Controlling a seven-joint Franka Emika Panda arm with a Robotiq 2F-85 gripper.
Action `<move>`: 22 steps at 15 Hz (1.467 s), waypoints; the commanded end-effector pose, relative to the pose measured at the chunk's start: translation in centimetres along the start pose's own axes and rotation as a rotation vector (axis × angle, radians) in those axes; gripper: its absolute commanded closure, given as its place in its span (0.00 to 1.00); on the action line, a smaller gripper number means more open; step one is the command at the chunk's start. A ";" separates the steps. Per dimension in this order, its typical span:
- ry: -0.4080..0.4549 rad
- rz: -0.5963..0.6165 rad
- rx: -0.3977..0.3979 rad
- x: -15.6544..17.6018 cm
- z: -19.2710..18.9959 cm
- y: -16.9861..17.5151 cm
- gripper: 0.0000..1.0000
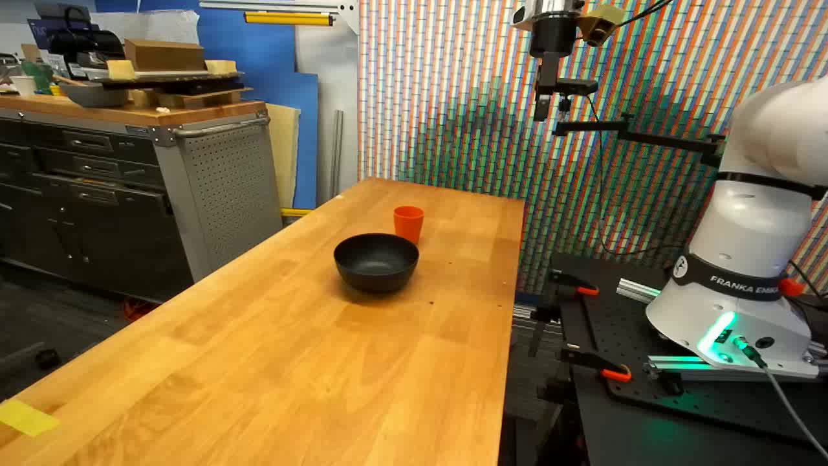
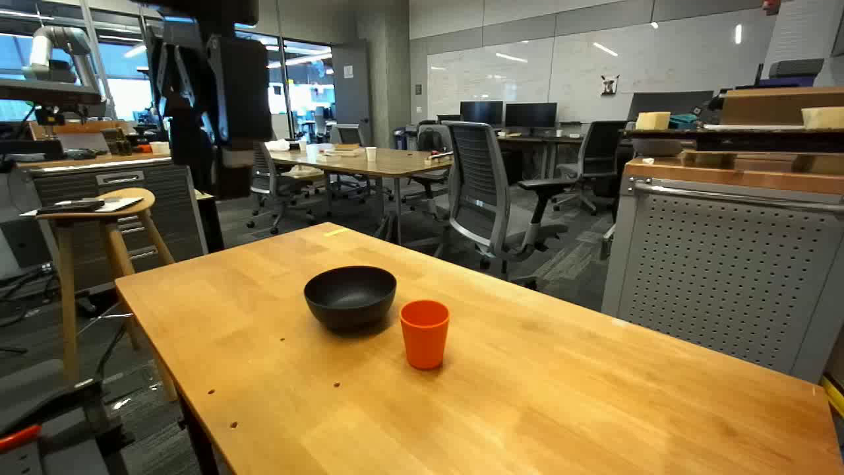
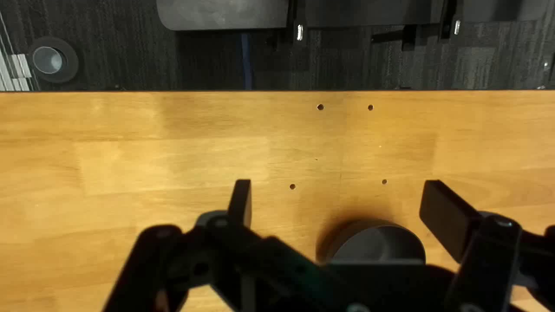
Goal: Put the cup into the bowl.
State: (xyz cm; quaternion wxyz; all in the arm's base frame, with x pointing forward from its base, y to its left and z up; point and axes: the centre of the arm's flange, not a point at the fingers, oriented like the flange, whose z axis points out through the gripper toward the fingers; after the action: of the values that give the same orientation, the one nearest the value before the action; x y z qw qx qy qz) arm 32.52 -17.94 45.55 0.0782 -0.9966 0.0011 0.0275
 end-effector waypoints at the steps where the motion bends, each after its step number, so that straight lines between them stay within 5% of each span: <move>1: 0.003 0.000 -0.001 0.0 -0.1 0.0 0.00; 5: 0.017 0.025 -0.041 0.2 -0.6 -0.3 0.00; 13: -0.031 0.090 -0.396 13.1 4.0 -5.7 0.00; 19: -0.137 0.098 -0.464 21.4 9.9 -4.3 0.00; 22: -0.171 0.095 -0.418 25.1 11.2 -2.4 0.00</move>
State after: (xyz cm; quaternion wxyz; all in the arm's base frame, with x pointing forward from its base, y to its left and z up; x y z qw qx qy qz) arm 51.53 -11.89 34.13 -0.1401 -0.9844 0.0314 0.1015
